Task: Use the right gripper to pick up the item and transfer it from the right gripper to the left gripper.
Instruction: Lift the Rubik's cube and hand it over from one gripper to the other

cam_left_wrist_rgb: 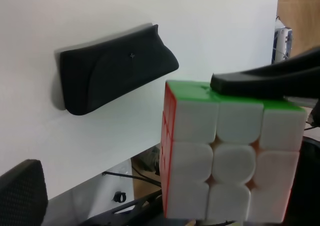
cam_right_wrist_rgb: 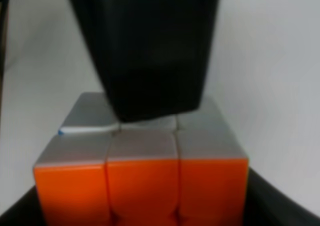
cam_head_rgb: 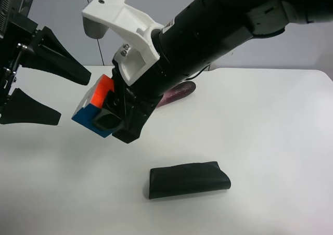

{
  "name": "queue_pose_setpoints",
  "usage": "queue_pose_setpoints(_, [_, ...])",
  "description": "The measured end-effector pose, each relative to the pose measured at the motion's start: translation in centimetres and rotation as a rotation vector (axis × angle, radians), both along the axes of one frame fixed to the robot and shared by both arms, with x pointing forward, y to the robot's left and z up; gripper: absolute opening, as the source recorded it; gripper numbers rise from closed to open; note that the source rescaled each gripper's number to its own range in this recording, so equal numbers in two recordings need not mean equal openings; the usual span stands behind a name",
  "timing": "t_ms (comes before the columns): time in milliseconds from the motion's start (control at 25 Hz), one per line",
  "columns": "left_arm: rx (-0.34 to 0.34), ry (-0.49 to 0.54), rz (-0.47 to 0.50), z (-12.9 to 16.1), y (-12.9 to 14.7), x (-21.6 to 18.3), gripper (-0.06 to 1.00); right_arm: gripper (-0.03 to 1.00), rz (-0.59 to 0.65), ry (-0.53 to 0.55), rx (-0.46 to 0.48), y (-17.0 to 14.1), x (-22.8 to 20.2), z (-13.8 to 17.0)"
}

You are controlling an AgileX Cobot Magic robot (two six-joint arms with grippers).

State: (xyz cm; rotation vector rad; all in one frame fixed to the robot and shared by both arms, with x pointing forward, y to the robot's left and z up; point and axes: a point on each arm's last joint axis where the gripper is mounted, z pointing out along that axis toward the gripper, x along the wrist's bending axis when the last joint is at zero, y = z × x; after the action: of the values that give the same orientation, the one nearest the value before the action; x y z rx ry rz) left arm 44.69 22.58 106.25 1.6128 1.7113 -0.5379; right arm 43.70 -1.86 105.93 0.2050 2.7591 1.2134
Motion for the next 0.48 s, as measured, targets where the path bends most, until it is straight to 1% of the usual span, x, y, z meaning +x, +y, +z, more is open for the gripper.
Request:
queue_pose_setpoints(200, [-0.002, 0.006, -0.008, 0.0, -0.03, -0.09, 1.0, 0.0, -0.019, -0.022, 0.014, 0.05, 0.26, 0.13])
queue_pose_setpoints(320, [-0.003, 0.008, -0.012, 0.0, -0.06, -0.13, 1.0, 0.0, -0.022, -0.017, 0.019, 0.08, 0.25, 0.16])
queue_pose_setpoints(480, [0.0, -0.003, -0.045, 0.02, -0.94, -0.34, 1.0, 0.0, -0.024, -0.013, 0.022, 0.11, 0.25, 0.15])
